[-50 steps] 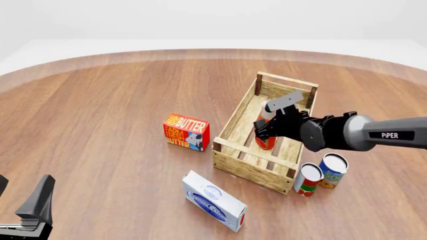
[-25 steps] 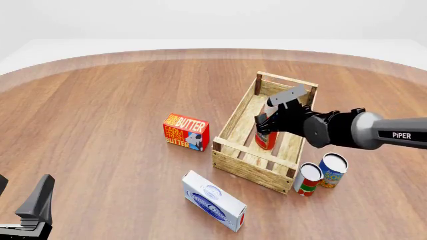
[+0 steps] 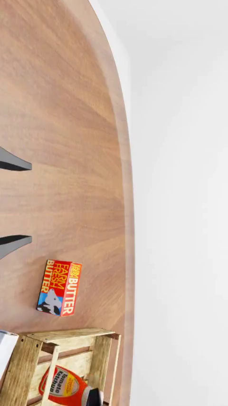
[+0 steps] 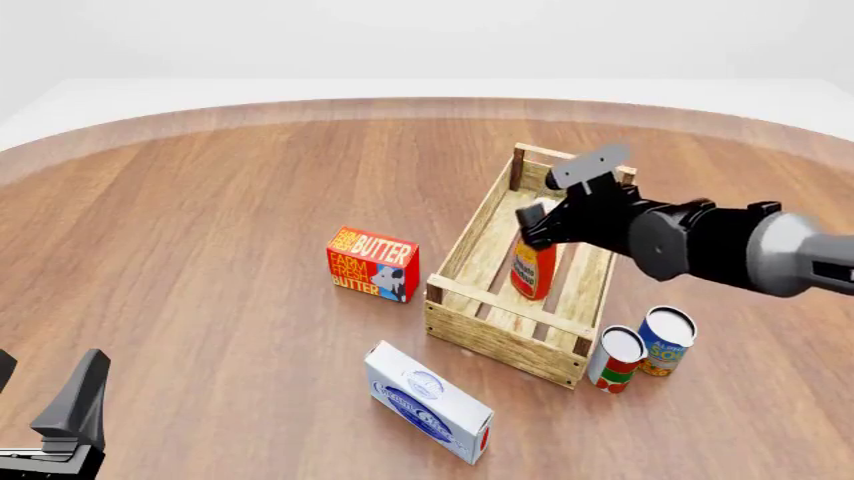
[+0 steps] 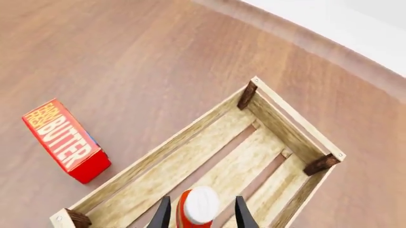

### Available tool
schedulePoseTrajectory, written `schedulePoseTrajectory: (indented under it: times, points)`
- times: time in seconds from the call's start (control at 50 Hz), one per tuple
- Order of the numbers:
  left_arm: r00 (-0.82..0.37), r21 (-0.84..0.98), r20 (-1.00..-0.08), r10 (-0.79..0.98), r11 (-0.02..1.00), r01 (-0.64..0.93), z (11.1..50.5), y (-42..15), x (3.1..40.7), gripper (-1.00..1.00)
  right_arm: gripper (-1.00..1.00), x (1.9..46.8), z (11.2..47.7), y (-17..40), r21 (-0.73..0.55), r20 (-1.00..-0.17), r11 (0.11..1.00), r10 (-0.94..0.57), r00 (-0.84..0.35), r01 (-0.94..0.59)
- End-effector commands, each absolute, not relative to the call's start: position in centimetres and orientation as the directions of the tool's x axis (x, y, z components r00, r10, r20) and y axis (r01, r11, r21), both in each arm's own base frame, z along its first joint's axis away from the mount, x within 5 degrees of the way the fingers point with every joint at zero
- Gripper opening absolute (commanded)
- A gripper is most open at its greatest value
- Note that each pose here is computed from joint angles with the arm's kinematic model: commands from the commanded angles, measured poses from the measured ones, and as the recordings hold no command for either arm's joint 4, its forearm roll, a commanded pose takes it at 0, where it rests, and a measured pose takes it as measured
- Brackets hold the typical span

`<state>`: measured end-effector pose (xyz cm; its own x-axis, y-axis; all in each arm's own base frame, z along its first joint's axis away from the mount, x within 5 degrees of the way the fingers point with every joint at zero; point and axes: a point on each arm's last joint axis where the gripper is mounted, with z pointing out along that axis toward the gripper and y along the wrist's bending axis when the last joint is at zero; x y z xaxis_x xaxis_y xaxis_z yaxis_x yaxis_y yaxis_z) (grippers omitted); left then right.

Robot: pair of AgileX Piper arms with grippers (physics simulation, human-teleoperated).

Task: Pick up the ketchup, and put it in the wooden tray.

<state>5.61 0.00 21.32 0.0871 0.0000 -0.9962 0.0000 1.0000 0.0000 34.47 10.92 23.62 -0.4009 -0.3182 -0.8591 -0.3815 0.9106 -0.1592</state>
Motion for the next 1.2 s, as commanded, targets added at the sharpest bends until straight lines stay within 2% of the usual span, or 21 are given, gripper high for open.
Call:
schedulePoseTrajectory:
  times: [0.02,0.4,0.78,1.2]
  points:
    - [0.087,0.000,-0.996,0.000,1.000,0.000,21.3,0.0,5.6,1.00,1.00,33.0,25.9,10.7,-0.172,-0.871,0.905,-0.324,-0.370,-0.388]
    - [0.087,0.000,-0.996,0.000,1.000,0.000,21.3,0.0,5.6,1.00,1.00,28.8,27.6,9.9,-0.179,-0.881,0.899,-0.327,-0.342,-0.400]
    - [0.087,0.000,-0.996,0.000,1.000,0.000,21.3,0.0,5.6,1.00,1.00,22.8,29.0,8.3,-0.176,-0.895,0.896,-0.318,-0.312,-0.408]
    - [0.087,0.000,-0.996,0.000,1.000,0.000,21.3,0.0,5.6,1.00,1.00,14.6,27.4,4.9,-0.133,-0.906,0.920,-0.264,-0.332,-0.368]
